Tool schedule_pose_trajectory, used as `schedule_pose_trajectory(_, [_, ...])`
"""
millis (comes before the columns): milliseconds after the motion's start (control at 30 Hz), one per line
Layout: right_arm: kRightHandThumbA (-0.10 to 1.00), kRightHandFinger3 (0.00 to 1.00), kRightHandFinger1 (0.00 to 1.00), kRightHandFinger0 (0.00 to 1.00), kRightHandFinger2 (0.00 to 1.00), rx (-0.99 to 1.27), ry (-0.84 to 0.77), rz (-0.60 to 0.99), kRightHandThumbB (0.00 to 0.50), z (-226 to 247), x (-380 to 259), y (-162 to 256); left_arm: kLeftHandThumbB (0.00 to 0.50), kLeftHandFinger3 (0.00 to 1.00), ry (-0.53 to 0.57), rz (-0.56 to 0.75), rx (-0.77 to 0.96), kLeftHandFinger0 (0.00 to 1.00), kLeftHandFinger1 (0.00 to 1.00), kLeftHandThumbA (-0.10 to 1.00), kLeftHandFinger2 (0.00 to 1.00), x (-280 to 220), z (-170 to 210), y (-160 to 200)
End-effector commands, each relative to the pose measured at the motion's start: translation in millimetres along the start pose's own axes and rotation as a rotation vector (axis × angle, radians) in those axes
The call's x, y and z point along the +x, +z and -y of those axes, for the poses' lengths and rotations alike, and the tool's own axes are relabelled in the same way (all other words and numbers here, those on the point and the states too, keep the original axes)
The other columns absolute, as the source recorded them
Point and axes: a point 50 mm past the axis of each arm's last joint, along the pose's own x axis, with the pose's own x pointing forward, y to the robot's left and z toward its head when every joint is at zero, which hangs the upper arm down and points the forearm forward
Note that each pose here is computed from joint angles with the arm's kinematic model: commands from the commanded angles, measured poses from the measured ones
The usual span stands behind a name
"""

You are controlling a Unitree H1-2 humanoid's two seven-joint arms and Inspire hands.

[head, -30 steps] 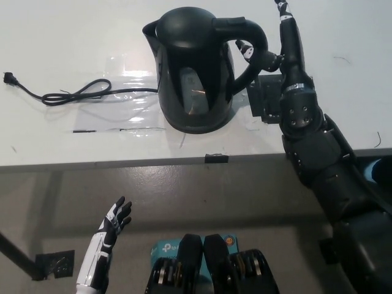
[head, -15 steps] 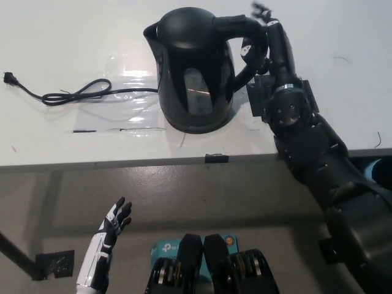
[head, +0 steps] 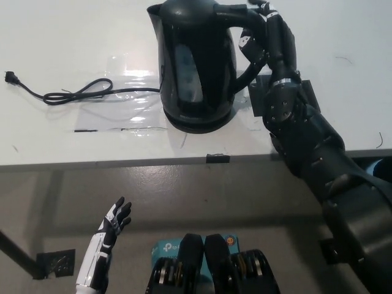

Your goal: Use the right hand to grab the handle of the kettle from the base and place it on the right side

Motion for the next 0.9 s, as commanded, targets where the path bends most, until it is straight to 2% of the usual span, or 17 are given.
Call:
schedule_pose_trajectory(0, [-0.10, 0.47, 0.20, 0.00, 0.53, 0.204, -0.128, 0.113, 0.151, 19, 30, 58, 0.500, 1.00, -0.004, 0.051, 0.002, 1.00, 1.00, 1.00, 1.00, 0, -6, 6])
schedule_pose_trajectory(33, [-0.10, 0.44, 0.16, 0.00, 0.50, 0.274, -0.144, 0.113, 0.122, 21, 32, 64, 0.500, 1.00, -0.003, 0.050, 0.002, 1.00, 1.00, 1.00, 1.00, 1, -5, 6])
schedule_pose_trajectory(67, [-0.10, 0.41, 0.12, 0.00, 0.48, 0.302, -0.154, 0.104, 0.113, 22, 33, 66, 0.500, 1.00, -0.003, 0.051, 0.003, 1.00, 1.00, 1.00, 1.00, 1, -5, 6])
schedule_pose_trajectory(100, [-0.08, 0.29, 0.03, 0.00, 0.38, 0.392, -0.193, 0.089, 0.098, 25, 36, 72, 0.500, 1.00, -0.002, 0.051, 0.006, 1.00, 1.00, 1.00, 1.00, 1, -5, 6])
schedule_pose_trajectory(133, [-0.07, 0.22, 0.00, 0.00, 0.33, 0.417, -0.209, 0.088, 0.076, 27, 38, 75, 0.500, 1.00, -0.005, 0.051, 0.009, 1.00, 1.00, 1.00, 1.00, 2, -5, 6])
schedule_pose_trajectory(167, [-0.10, 0.22, 0.00, 0.00, 0.33, 0.479, -0.245, 0.110, 0.088, 32, 39, 80, 0.500, 1.00, -0.008, 0.052, 0.010, 1.00, 1.00, 1.00, 1.00, 2, -5, 6])
schedule_pose_trajectory(233, [-0.09, 0.30, 0.00, 0.00, 0.36, 0.508, -0.293, 0.121, 0.070, 38, 42, 88, 0.500, 1.00, -0.011, 0.053, 0.013, 1.00, 1.00, 1.00, 1.00, 2, -5, 7])
schedule_pose_trajectory(267, [-0.07, 0.38, 0.00, 0.00, 0.38, 0.531, -0.309, 0.129, 0.032, 41, 45, 93, 0.500, 1.00, -0.009, 0.053, 0.009, 1.00, 1.00, 1.00, 1.00, 2, -5, 7])
schedule_pose_trajectory(333, [-0.07, 0.55, 0.00, 0.00, 0.43, 0.552, -0.337, 0.151, 0.004, 49, 48, 100, 0.500, 1.00, -0.007, 0.053, 0.015, 1.00, 1.00, 1.00, 1.00, 2, -6, 7])
schedule_pose_trajectory(433, [-0.08, 0.65, 0.04, 0.00, 0.50, 0.528, -0.386, 0.188, 0.000, 62, 51, 103, 0.500, 1.00, -0.004, 0.051, 0.011, 1.00, 1.00, 1.00, 1.00, 1, -7, 6])
schedule_pose_trajectory(467, [-0.08, 0.71, 0.09, 0.00, 0.55, 0.528, -0.390, 0.190, 0.011, 64, 51, 102, 0.500, 1.00, -0.004, 0.051, 0.010, 1.00, 1.00, 1.00, 1.00, 1, -6, 6])
schedule_pose_trajectory(733, [-0.10, 0.72, 0.13, 0.00, 0.56, 0.491, -0.432, 0.199, 0.002, 94, 52, 77, 0.500, 1.00, 0.004, 0.040, 0.016, 1.00, 1.00, 1.00, 1.00, -2, -6, 4])
schedule_pose_trajectory(833, [-0.10, 0.67, 0.09, 0.00, 0.48, 0.399, -0.454, 0.196, 0.000, 103, 53, 63, 0.500, 1.00, 0.004, 0.041, 0.015, 1.00, 1.00, 1.00, 1.00, -2, -7, 4])
schedule_pose_trajectory(867, [-0.10, 0.62, 0.07, 0.13, 0.39, 0.365, -0.463, 0.191, 0.000, 107, 52, 57, 0.500, 1.00, 0.004, 0.042, 0.016, 1.00, 1.00, 1.00, 1.00, -1, -7, 5])
